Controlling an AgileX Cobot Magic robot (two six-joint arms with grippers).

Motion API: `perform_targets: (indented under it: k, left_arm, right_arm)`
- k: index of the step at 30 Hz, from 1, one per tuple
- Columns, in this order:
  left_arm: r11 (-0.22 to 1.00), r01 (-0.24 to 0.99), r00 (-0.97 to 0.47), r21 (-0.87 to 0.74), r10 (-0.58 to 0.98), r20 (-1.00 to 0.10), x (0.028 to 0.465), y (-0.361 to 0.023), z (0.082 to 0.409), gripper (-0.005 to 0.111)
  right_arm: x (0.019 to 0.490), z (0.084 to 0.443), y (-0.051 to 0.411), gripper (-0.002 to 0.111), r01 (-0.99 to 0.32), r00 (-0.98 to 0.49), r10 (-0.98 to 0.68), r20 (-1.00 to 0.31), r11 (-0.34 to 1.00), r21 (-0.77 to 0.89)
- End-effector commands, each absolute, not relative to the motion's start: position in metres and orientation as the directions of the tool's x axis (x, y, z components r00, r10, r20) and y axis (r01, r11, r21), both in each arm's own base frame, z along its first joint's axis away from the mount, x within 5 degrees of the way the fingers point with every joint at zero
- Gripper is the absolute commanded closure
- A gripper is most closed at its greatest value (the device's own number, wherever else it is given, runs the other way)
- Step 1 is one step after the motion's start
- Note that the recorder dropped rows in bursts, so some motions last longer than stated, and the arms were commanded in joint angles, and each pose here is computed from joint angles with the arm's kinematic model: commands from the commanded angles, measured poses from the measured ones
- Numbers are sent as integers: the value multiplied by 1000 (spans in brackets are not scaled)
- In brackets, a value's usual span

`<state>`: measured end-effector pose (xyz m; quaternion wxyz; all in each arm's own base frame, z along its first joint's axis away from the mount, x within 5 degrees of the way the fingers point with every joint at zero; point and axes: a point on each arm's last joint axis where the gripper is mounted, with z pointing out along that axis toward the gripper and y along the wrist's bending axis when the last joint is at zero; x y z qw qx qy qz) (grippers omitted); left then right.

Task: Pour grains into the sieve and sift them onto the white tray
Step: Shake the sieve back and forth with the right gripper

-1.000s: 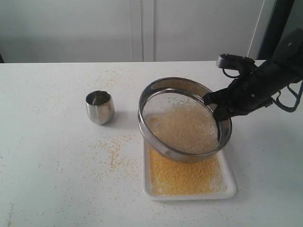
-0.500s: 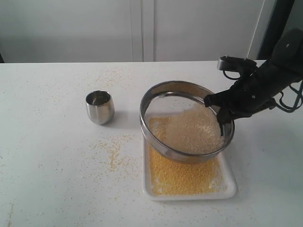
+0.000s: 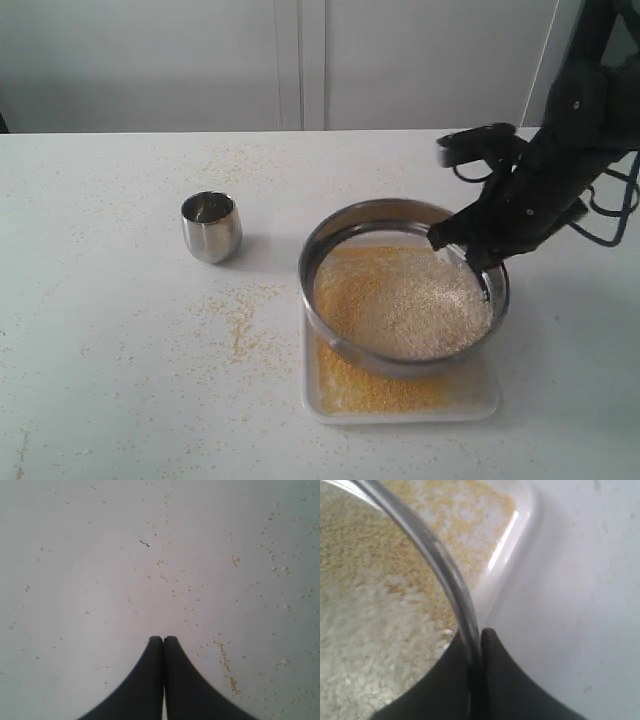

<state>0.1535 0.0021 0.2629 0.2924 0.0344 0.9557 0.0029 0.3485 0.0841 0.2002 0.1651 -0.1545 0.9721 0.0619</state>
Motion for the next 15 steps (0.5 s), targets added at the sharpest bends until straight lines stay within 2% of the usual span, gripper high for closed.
perform_targets:
  k: [1,2,3,4,6,7,8,11,13,14,15]
  left_arm:
    - [998,60,-831,18,60,-552,151,2,262,107]
    - [998,60,-831,18,60,-552,151,2,262,107]
    - [998,60,-831,18,60,-552,151,2,262,107]
    - [998,60,-831,18,60,-552,151,2,262,107]
    - [998,60,-831,18,60,-552,151,2,262,107]
    - [998,60,-831,18,60,-552,151,2,262,107]
    - [998,60,-831,18,60,-552,151,2,262,107]
    - [998,60,-831,18,60,-552,151,2,262,107]
    - [998,60,-831,18,60,-552,151,2,262,107]
    - [998,60,-831,18,60,-552,151,2,262,107]
    - [998,60,-831,18,60,-552,151,2,262,107]
  right_arm:
    - [351,211,98,108,-333,-870,-256,-421,935,120]
    - [345,211,105,108,-544,-782,-482,-396,837,55]
    - [342,211,106,108,-638,-718,-589,-370,770,14]
    - [345,211,103,108,-582,-754,-540,-375,813,-1]
    - [358,215,83,108,-202,-892,-156,-425,977,63]
    - [359,216,79,108,-104,-904,-52,-423,990,99]
    - [359,216,79,108,-145,-907,-95,-410,985,92]
    - [349,218,88,108,-404,-894,-361,-267,905,129]
    - [356,223,77,108,-366,-905,-333,-264,927,86]
    - [362,226,67,108,-212,-938,-182,-295,975,70]
    - [364,230,63,108,-119,-944,-84,-320,989,91]
